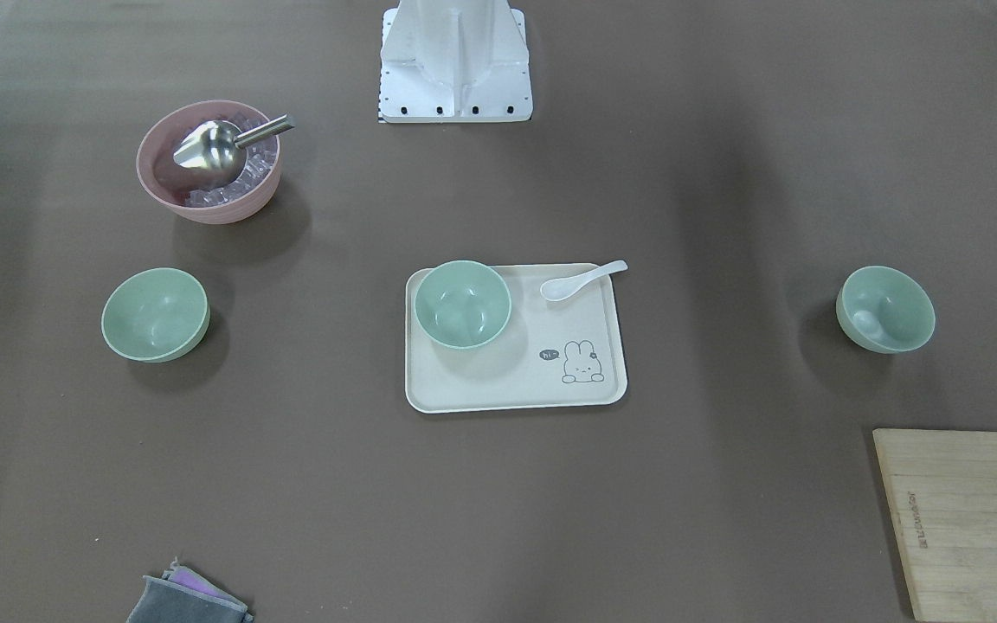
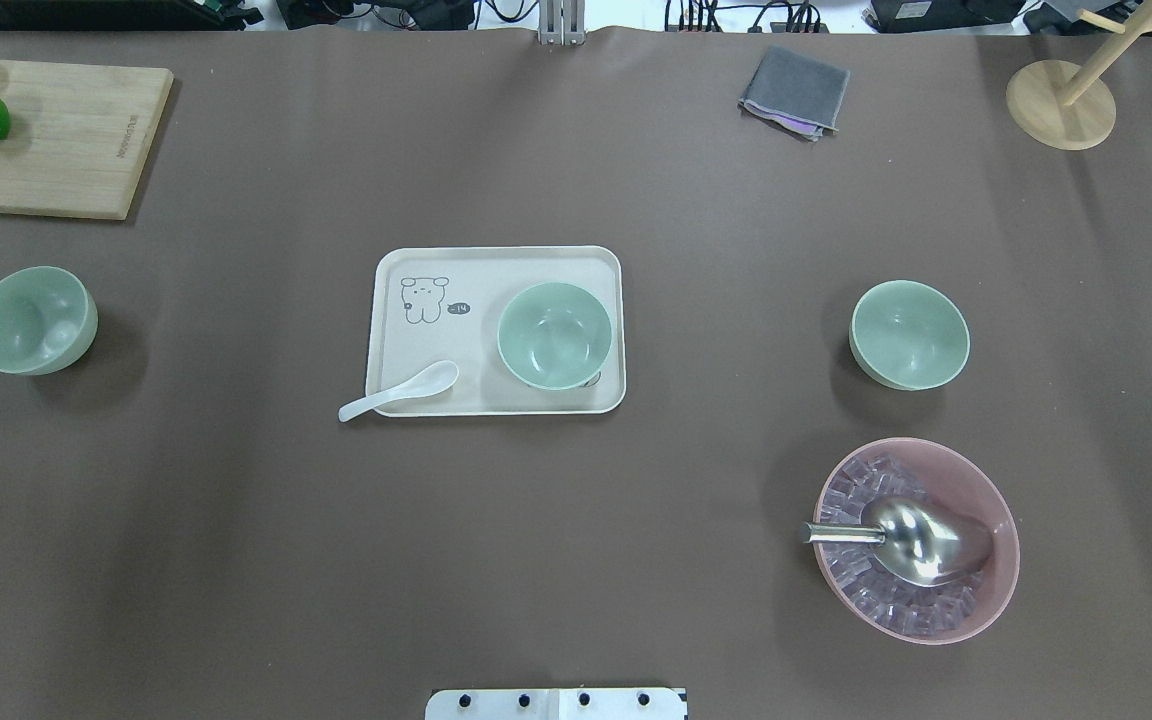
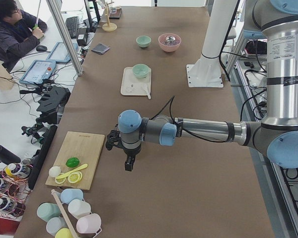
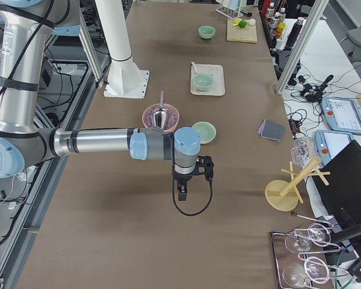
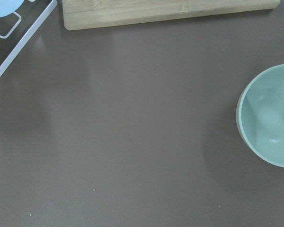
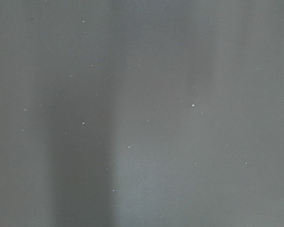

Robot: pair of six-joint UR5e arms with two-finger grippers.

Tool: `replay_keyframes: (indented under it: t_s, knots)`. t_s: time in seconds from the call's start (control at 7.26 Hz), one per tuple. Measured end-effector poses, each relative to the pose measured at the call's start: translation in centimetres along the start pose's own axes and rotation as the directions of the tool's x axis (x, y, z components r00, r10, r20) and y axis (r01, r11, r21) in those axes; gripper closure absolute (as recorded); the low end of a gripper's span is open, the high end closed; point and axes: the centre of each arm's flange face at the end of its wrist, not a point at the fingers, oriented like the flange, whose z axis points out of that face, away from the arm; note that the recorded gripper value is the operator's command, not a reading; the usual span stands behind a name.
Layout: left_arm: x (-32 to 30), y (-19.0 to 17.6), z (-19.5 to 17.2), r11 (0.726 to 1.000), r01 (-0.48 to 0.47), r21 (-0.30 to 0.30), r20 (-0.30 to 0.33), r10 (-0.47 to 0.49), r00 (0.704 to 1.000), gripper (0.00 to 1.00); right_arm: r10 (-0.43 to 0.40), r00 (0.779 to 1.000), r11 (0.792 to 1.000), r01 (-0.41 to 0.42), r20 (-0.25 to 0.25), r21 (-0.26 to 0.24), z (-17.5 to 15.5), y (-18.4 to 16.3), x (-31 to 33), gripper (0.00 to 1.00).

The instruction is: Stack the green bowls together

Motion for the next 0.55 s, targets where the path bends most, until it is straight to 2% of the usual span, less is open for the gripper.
replay_keyframes:
  t_s: [0.55]
  knots:
    - [0.3, -0.3, -0.3, 1.000, -0.011, 0.007, 0.006, 0.011, 1.000, 0.02, -0.041, 0.999, 0.998, 0.041, 0.000, 0.039, -1.8, -0.5, -1.7, 0.00]
